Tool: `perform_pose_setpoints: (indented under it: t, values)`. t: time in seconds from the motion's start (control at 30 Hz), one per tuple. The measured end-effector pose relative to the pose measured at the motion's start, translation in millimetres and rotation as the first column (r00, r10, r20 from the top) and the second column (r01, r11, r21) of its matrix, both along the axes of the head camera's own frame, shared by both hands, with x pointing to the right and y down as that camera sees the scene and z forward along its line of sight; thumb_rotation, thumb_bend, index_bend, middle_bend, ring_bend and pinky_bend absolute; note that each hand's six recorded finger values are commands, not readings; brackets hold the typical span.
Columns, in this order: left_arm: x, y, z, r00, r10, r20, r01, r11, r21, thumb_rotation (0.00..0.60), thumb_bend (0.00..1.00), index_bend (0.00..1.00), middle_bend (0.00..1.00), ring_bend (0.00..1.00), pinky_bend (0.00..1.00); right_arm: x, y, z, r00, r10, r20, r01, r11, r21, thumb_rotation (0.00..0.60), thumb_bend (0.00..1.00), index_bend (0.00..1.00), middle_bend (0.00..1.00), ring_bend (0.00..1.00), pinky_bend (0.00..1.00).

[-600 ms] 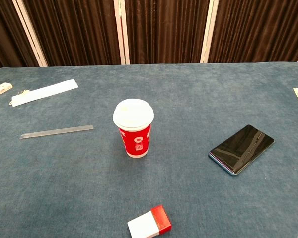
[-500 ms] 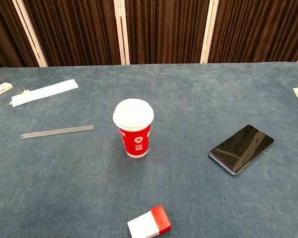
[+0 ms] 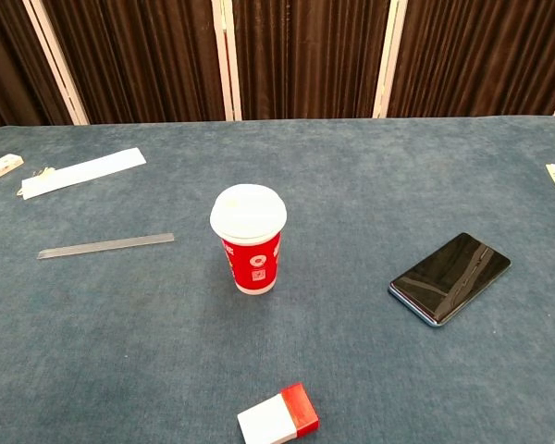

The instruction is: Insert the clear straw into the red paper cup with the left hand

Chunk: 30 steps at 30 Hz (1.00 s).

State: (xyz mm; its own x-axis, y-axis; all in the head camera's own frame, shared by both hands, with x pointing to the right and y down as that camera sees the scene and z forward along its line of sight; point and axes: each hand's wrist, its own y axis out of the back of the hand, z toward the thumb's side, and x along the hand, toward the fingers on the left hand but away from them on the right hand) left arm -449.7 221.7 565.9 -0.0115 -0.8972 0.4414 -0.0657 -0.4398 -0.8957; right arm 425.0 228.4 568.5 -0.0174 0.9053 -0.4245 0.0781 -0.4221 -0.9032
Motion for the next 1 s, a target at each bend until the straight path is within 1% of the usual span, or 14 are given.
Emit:
perform_pose_setpoints:
  t: [0.13, 0.2, 0.3, 0.37, 0.47, 0.57, 0.67, 0.77, 0.9, 1.0]
  values:
    - [0.5, -1.8, 1.0, 1.0, -0.002, -0.004, 0.002, 1.0, -0.003, 0.6, 0.04, 0.05, 0.0, 0.0, 0.0, 0.7, -0.1, 0.9, 1.0, 0.005, 0.001, -0.005, 1.0, -0.004, 0.6, 0.14, 0.01, 0.0, 0.0, 0.0]
    - [0.9, -3.0, 1.2, 1.0, -0.006, -0.007, 0.006, 1.0, -0.003, 0.6, 0.07, 0.07, 0.0, 0.0, 0.0, 0.9, -0.2, 1.3, 1.0, 0.009, 0.004, -0.009, 1.0, -0.007, 0.6, 0.14, 0.01, 0.0, 0.0, 0.0]
    - [2.1, -7.5, 1.2, 1.0, -0.017, -0.017, 0.017, 1.0, 0.001, 0.6, 0.13, 0.12, 0.0, 0.0, 0.0, 1.5, 0.1, 2.2, 1.0, 0.017, 0.009, -0.016, 1.0, -0.013, 0.6, 0.14, 0.01, 0.0, 0.0, 0.0]
    - [3.2, -12.1, 0.9, 1.0, -0.02, -0.019, 0.021, 1.0, 0.007, 0.6, 0.16, 0.17, 0.0, 0.0, 0.0, 1.8, 0.0, 2.6, 1.0, 0.021, 0.012, -0.021, 1.0, -0.016, 0.6, 0.14, 0.01, 0.0, 0.0, 0.0]
    - [6.7, -24.3, 1.2, 1.0, -0.023, -0.017, 0.024, 0.999, 0.023, 0.6, 0.21, 0.27, 0.0, 0.0, 0.0, 1.3, -0.8, 2.8, 1.0, 0.025, 0.019, -0.024, 1.0, -0.016, 0.6, 0.14, 0.01, 0.0, 0.0, 0.0]
    - [10.1, -37.7, 5.6, 0.999, -0.036, -0.007, 0.036, 0.999, 0.024, 0.6, 0.25, 0.35, 0.0, 0.0, 0.0, 0.9, -1.0, 3.2, 0.999, 0.026, 0.022, -0.025, 1.0, -0.018, 0.6, 0.14, 0.01, 0.0, 0.0, 0.0]
    - [16.2, -55.9, 16.2, 0.999, -0.049, 0.016, 0.049, 0.999, 0.012, 0.6, 0.28, 0.42, 0.0, 0.0, 0.0, 2.0, -1.2, 4.2, 0.999, 0.035, 0.026, -0.034, 0.999, -0.024, 0.6, 0.14, 0.01, 0.0, 0.0, 0.0]
    - [24.5, -69.8, 27.4, 0.998, -0.062, 0.026, 0.062, 0.998, -0.003, 0.6, 0.29, 0.46, 0.0, 0.0, 0.0, 2.7, -1.7, 5.1, 0.999, 0.041, 0.031, -0.04, 0.999, -0.028, 0.6, 0.14, 0.01, 0.0, 0.0, 0.0]
    - [42.1, -87.5, 47.7, 0.997, -0.066, 0.029, 0.067, 0.997, -0.025, 0.6, 0.32, 0.47, 0.0, 0.0, 0.0, 4.0, -2.7, 6.5, 0.998, 0.053, 0.037, -0.052, 0.998, -0.034, 0.6, 0.14, 0.01, 0.0, 0.0, 0.0]
    - [51.8, -96.6, 64.9, 0.997, -0.07, 0.041, 0.072, 0.996, -0.044, 0.6, 0.34, 0.48, 0.0, 0.0, 0.0, 5.0, -3.7, 8.3, 0.997, 0.065, 0.044, -0.063, 0.997, -0.042, 0.6, 0.14, 0.01, 0.0, 0.0, 0.0]
